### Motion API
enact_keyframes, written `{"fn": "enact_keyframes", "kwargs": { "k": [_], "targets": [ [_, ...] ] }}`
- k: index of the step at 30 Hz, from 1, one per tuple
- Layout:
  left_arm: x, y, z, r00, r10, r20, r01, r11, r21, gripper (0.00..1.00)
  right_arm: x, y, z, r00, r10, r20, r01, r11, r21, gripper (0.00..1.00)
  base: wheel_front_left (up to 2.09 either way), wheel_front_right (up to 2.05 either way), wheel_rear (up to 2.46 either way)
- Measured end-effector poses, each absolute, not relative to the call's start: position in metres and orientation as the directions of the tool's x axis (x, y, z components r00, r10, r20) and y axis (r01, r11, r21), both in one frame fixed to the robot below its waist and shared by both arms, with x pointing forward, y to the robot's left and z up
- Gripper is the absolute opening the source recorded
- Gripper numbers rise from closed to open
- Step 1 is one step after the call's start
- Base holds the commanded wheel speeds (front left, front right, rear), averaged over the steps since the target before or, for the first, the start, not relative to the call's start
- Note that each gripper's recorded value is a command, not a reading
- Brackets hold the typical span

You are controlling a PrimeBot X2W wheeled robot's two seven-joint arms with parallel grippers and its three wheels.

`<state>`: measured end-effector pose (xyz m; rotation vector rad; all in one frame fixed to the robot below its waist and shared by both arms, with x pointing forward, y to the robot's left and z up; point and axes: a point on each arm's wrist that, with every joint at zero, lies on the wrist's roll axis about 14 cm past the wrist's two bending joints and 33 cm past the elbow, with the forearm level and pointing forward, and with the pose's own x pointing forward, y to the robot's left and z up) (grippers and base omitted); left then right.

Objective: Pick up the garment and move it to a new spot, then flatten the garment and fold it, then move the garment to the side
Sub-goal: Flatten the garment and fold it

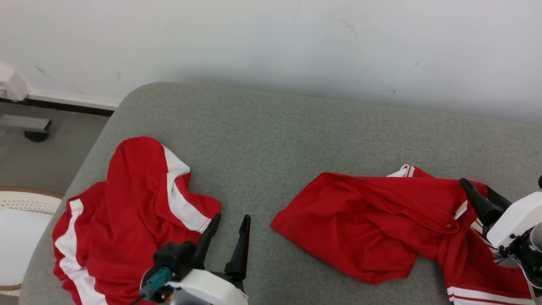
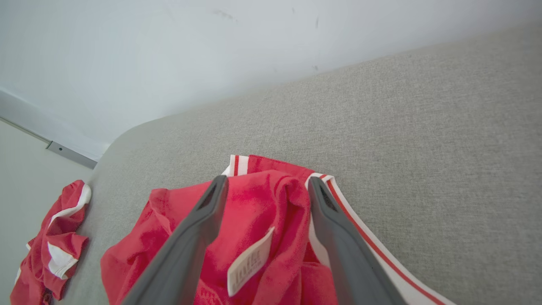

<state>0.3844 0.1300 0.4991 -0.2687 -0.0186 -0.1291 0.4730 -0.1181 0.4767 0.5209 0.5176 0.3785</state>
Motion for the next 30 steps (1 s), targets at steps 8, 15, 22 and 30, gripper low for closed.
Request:
{"fn": "enact_keyframes", "kwargs": {
  "k": [8, 15, 22, 30],
  "targets": [
    [0.384, 0.112, 0.505, 0.983, -0.176, 0.054, 0.184, 0.947, -0.261, 1.0, 0.464, -0.137, 0.544, 0.923, 0.381, -0.064, -0.3, 0.811, 0.502, 1.0, 0.0, 0.0, 0.0],
    [0.384, 0.088, 0.507, 0.968, -0.242, 0.064, 0.251, 0.931, -0.264, 1.0, 0.423, -0.175, 0.564, 0.964, 0.223, 0.144, -0.262, 0.884, 0.388, 1.0, 0.0, 0.0, 0.0],
    [0.386, 0.072, 0.516, 0.955, -0.284, 0.09, 0.298, 0.919, -0.258, 1.0, 0.378, -0.211, 0.554, 0.976, 0.064, 0.21, -0.129, 0.942, 0.311, 1.0, 0.0, 0.0, 0.0],
    [0.39, 0.069, 0.518, 0.952, -0.29, 0.099, 0.306, 0.916, -0.26, 1.0, 0.352, -0.217, 0.526, 0.988, -0.026, 0.149, -0.022, 0.95, 0.313, 1.0, 0.0, 0.0, 0.0]
  ]
}}
